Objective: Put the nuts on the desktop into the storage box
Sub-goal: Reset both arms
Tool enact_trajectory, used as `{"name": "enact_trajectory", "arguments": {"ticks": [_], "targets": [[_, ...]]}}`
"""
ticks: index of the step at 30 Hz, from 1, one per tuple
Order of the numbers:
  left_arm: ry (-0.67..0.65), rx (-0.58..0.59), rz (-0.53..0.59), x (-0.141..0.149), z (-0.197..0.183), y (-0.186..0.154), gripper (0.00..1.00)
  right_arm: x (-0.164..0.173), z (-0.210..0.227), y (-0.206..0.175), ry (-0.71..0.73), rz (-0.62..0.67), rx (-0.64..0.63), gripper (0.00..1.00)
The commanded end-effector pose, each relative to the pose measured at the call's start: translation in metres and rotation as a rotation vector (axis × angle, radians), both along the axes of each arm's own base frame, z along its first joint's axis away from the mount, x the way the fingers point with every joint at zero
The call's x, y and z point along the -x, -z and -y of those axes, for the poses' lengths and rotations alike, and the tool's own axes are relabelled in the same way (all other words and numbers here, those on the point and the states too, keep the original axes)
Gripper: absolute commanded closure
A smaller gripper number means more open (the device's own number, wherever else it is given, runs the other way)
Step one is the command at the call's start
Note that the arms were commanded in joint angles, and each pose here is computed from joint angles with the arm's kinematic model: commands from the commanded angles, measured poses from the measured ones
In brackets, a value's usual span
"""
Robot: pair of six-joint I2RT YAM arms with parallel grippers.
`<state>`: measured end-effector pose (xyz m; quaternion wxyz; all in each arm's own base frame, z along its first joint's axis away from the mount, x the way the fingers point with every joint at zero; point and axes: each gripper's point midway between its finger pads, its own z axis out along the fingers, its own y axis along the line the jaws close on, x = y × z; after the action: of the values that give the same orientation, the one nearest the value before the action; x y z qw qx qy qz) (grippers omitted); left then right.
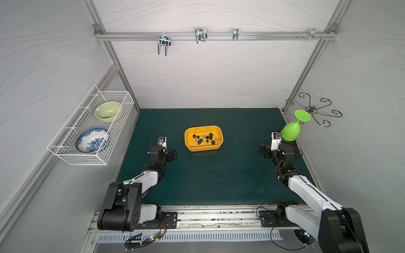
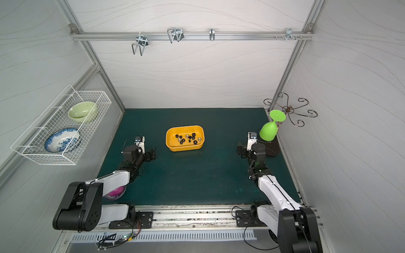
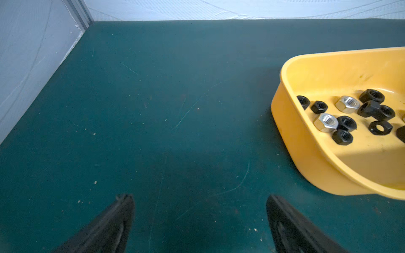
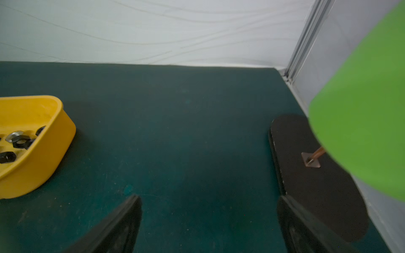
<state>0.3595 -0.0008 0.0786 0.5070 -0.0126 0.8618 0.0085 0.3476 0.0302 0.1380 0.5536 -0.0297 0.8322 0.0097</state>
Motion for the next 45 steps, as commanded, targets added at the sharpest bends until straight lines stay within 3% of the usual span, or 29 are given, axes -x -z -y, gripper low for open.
{"name": "enact_trajectory", "arguments": {"ticks": [1, 7, 12, 16, 26, 45], "targets": [[-0.021, 0.005, 0.208, -0.022, -0.004, -0.04, 0.01, -0.014, 0.002, 0.005, -0.02, 0.051, -0.091, 0.01], [-0.059, 0.015, 0.189, -0.034, -0.014, -0.019, 0.01, -0.034, -0.004, 0.025, -0.071, 0.071, -0.097, 0.01], [-0.012, 0.016, 0.173, -0.037, -0.007, -0.015, 0.01, -0.048, -0.018, 0.053, -0.133, -0.005, -0.081, 0.01], [0.001, 0.035, 0.134, -0.042, -0.007, -0.011, 0.01, -0.047, -0.032, 0.055, -0.157, 0.021, 0.011, 0.01], [-0.057, 0.033, 0.13, -0.042, -0.017, -0.011, 0.01, -0.053, -0.029, 0.056, -0.185, -0.045, -0.064, 0.01], [-0.091, 0.028, 0.128, -0.042, -0.022, -0.011, 0.01, -0.052, -0.028, 0.057, -0.186, -0.043, -0.067, 0.01]]}}
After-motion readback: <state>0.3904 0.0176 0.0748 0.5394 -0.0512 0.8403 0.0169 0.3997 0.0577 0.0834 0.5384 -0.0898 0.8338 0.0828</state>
